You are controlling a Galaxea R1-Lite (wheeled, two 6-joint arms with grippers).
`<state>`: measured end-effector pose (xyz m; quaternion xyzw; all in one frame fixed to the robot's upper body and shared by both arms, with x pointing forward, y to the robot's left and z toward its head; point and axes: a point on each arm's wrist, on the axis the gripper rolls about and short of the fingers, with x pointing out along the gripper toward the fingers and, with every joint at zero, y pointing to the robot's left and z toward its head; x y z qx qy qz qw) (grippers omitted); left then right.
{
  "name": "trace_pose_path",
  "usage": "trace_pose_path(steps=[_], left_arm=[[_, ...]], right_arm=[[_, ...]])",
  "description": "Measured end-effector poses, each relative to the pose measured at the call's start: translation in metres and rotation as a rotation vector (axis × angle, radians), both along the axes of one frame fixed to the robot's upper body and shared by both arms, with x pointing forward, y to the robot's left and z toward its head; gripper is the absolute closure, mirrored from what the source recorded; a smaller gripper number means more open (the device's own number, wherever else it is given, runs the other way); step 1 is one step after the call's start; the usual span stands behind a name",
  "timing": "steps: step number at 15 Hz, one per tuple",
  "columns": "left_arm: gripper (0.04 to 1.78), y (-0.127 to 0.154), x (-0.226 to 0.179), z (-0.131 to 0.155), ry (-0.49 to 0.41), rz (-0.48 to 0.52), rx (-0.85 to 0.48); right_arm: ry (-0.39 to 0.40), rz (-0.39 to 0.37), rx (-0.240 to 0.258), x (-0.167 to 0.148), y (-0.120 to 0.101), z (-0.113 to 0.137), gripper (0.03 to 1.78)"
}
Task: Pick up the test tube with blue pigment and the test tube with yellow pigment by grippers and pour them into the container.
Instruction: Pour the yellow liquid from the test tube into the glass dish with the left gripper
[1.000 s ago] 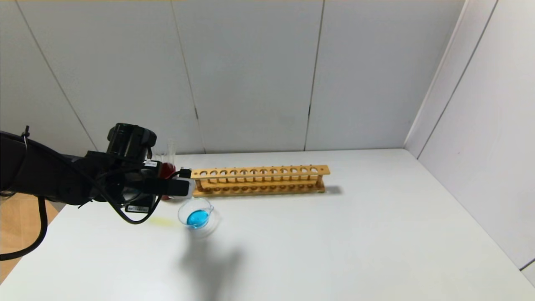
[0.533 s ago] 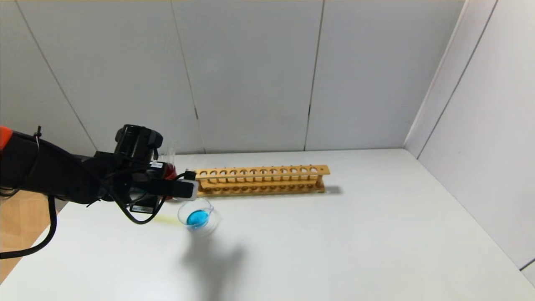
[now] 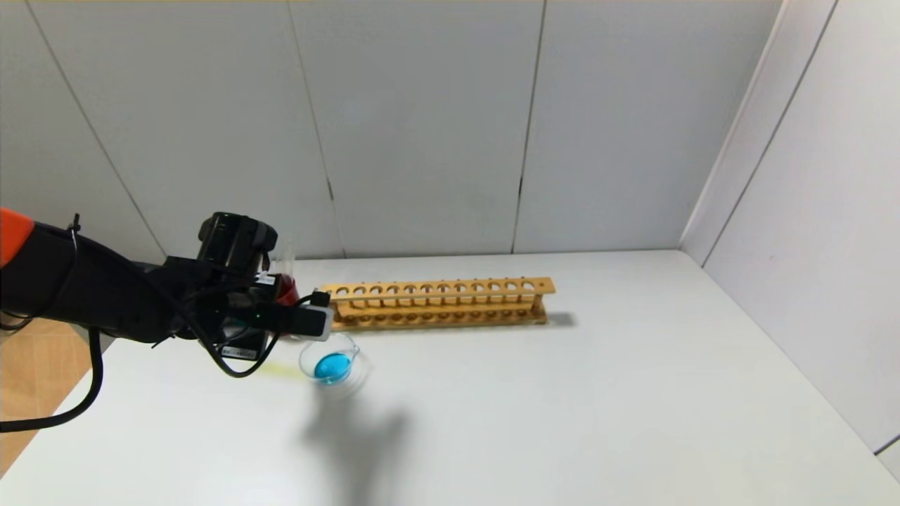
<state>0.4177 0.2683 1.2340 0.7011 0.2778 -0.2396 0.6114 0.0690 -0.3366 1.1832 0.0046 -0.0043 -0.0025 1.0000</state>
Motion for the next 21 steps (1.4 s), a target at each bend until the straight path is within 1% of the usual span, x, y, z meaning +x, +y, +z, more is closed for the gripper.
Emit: trace_pose_path(steps=[21], left_arm=[[1.52,-0.0086,0.0041,-0.0102,0.043,-0.028,0.035]], right_arm=[[0.000,0.000,0.000,0.0000,0.0000,0.0000,0.06]])
